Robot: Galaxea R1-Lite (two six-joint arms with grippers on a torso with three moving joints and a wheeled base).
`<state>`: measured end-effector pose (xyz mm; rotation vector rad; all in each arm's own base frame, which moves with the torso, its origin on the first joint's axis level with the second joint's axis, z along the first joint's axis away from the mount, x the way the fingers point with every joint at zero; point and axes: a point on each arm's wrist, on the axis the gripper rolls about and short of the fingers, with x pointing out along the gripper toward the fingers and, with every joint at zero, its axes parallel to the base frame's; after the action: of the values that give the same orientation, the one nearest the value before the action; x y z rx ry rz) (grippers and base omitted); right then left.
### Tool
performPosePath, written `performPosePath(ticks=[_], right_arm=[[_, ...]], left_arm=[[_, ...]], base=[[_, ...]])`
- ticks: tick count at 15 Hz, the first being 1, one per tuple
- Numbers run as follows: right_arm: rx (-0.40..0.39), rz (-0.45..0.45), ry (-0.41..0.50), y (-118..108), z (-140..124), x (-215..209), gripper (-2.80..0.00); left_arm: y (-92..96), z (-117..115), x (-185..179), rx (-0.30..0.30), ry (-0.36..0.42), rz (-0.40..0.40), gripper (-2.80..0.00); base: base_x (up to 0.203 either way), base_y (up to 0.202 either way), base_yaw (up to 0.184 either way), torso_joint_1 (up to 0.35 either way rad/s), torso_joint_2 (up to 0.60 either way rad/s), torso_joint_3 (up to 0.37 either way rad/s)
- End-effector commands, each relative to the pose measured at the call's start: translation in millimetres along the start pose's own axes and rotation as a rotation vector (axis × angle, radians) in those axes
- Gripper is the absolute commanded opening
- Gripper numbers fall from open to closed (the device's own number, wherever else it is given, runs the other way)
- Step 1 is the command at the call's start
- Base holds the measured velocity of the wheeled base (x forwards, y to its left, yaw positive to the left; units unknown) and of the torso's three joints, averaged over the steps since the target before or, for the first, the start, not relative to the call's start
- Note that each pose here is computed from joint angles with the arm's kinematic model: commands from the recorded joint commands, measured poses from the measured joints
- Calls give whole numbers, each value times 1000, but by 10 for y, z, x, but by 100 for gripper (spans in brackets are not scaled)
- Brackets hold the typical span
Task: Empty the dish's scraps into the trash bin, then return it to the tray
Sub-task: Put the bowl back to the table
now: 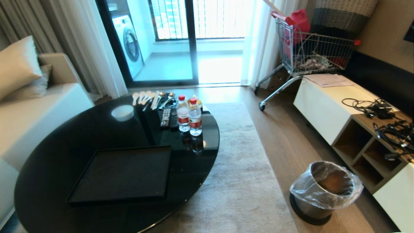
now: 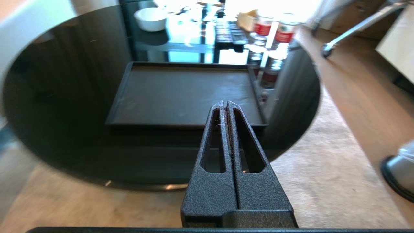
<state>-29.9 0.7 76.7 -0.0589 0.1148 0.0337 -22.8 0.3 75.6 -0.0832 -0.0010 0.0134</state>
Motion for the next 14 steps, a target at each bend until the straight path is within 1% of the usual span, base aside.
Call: performPosePath(ticks=[1,10,12,14], right_arm=[[-2,0,2,0,-1,1,-280],[-1,1,2,0,-1,1,-280],[1,1,2,0,-1,1,-280],[1,1,2,0,-1,1,-280]], left_arm=[[0,1,0,-1,-1,0,-280],[0,1,0,-1,-1,0,-280],[0,1,0,-1,-1,0,-280],[0,1,0,-1,-1,0,-280]], base=[[-1,-10,168,3,2,2],[-1,-10,167,3,1,2],[0,-4,111,3,2,3],[0,0,0,0,0,0]])
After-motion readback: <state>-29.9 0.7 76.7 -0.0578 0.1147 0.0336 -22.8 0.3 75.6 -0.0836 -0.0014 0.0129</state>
